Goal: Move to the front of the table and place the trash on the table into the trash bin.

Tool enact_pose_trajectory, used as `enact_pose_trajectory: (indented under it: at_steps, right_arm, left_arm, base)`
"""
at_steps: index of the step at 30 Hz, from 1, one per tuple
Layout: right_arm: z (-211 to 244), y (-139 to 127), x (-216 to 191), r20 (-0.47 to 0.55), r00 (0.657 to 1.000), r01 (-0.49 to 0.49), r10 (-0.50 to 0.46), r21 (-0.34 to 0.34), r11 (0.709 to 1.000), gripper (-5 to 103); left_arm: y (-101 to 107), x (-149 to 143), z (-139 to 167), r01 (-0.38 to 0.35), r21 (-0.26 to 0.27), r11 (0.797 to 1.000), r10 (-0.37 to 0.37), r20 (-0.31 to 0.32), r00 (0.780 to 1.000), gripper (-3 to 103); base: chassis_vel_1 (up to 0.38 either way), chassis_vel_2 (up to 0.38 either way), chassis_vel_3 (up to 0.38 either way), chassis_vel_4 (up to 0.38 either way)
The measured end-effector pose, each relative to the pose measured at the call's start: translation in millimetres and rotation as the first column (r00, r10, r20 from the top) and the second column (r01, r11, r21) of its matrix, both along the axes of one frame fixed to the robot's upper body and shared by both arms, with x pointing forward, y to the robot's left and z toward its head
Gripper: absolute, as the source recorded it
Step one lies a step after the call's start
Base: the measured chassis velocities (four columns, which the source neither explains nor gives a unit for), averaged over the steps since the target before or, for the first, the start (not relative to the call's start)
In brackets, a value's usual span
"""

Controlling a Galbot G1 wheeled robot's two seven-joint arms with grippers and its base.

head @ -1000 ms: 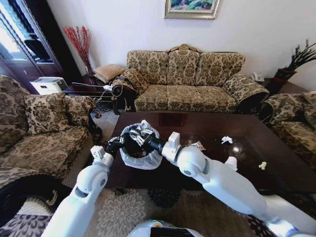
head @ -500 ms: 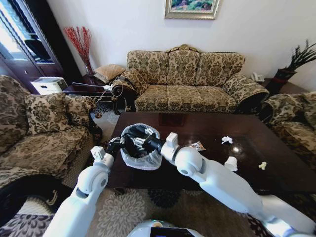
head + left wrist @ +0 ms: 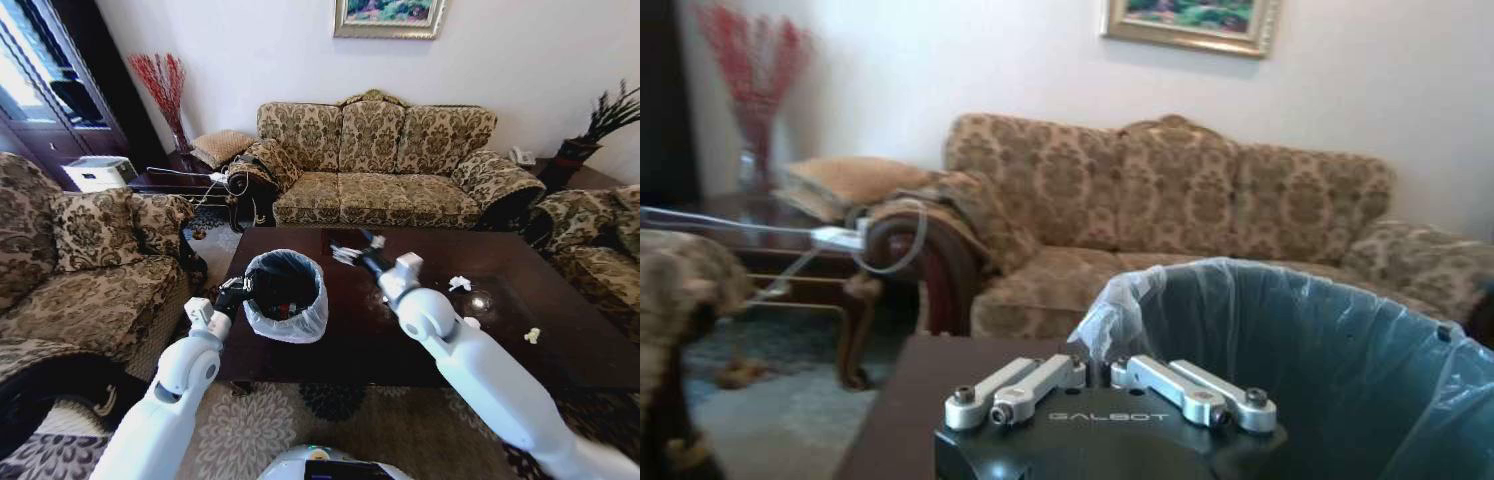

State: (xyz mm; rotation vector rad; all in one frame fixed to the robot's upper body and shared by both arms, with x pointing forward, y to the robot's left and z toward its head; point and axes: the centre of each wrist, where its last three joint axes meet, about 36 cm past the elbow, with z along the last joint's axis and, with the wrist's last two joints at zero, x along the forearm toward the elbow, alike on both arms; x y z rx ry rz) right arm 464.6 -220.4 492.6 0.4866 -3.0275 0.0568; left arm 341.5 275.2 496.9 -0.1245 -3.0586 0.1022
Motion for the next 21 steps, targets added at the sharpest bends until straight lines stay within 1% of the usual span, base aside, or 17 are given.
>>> enact_pose_trajectory:
  at_steps: [2, 3, 6, 11, 18, 21]
  right_arm:
    - [-18.7, -9.8, 2.4, -0.042, 0.998, 0.039, -0.038, 0.004, 0.999, 100]
    - [-18.7, -9.8, 2.4, -0.042, 0.998, 0.039, -0.038, 0.004, 0.999, 100]
    - [-46.7, -27.1, 10.0, -0.096, 0.990, 0.100, -0.099, 0.001, 0.995, 100]
    - [-60.7, -35.1, 17.2, -0.127, 0.982, 0.141, -0.140, 0.006, 0.990, 100]
    - [-64.2, -29.6, 18.3, -0.129, 0.983, 0.138, -0.134, 0.021, 0.990, 100]
    - [-70.9, -21.2, 16.4, -0.135, 0.982, 0.136, -0.132, 0.024, 0.990, 100]
  left_arm:
    - [-0.9, -1.6, 0.9, -0.012, 0.000, 1.000, 0.012, 0.006, 1.000, 3]
    - [-0.9, -1.6, 0.9, -0.012, 0.000, 1.000, 0.012, 0.006, 1.000, 3]
    - [-5.7, -1.0, 0.9, -0.008, -0.001, 1.000, 0.008, 0.010, 1.000, 3]
    - [-5.9, -4.1, 2.7, -0.012, 0.000, 1.000, 0.012, 0.014, 1.000, 3]
    - [-3.4, -6.7, 5.0, -0.026, -0.001, 1.000, 0.026, 0.024, 0.999, 3]
    - [-3.3, -7.9, 6.8, -0.029, -0.009, 1.000, 0.029, 0.039, 0.999, 3]
  base:
    - [0.000, 0.000, 0.000, 0.000]
    - [0.000, 0.000, 0.000, 0.000]
    - [0.000, 0.000, 0.000, 0.000]
    - [-0.011, -0.006, -0.007, -0.008]
    - [-0.040, -0.046, -0.048, -0.057]
    - [-0.068, -0.084, -0.088, -0.079]
